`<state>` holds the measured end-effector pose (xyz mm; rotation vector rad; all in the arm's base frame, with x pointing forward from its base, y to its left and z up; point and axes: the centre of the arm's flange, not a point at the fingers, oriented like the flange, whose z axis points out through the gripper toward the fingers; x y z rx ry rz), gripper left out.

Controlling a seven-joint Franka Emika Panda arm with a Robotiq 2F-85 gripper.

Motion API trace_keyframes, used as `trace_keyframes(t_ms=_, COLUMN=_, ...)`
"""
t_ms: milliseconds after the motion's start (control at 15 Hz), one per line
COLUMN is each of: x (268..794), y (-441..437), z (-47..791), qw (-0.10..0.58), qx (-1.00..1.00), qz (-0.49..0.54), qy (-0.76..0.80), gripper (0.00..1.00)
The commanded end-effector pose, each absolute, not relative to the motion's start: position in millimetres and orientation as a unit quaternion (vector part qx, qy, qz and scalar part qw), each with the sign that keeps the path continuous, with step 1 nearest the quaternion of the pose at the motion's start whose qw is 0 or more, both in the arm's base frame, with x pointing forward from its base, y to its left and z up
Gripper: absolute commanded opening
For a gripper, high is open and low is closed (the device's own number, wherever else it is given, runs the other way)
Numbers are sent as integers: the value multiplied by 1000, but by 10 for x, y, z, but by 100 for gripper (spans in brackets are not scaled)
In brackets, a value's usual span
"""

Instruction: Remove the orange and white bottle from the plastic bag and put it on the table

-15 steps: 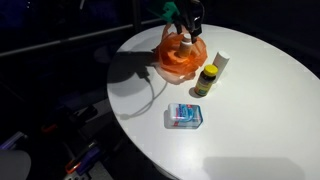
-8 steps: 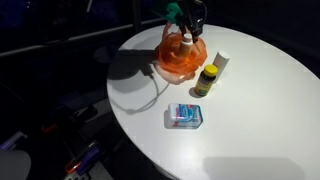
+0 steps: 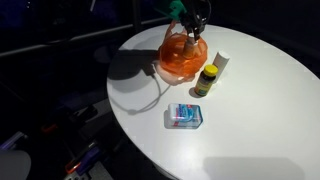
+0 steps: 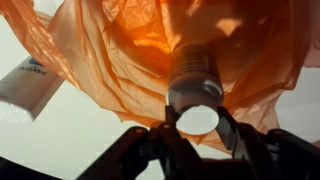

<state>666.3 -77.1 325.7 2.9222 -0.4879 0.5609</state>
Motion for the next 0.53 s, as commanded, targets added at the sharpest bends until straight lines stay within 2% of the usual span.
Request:
trace_keyframes(t_ms=0, x=6636, y=-835, z=3568, qw=70, qx=962, qz=200, qy=-172, gripper=19)
trace_keyframes(t_ms=467, x=6384, y=-1044, z=4398, qw=60, qx=956, qz=228, qy=-177, gripper=19)
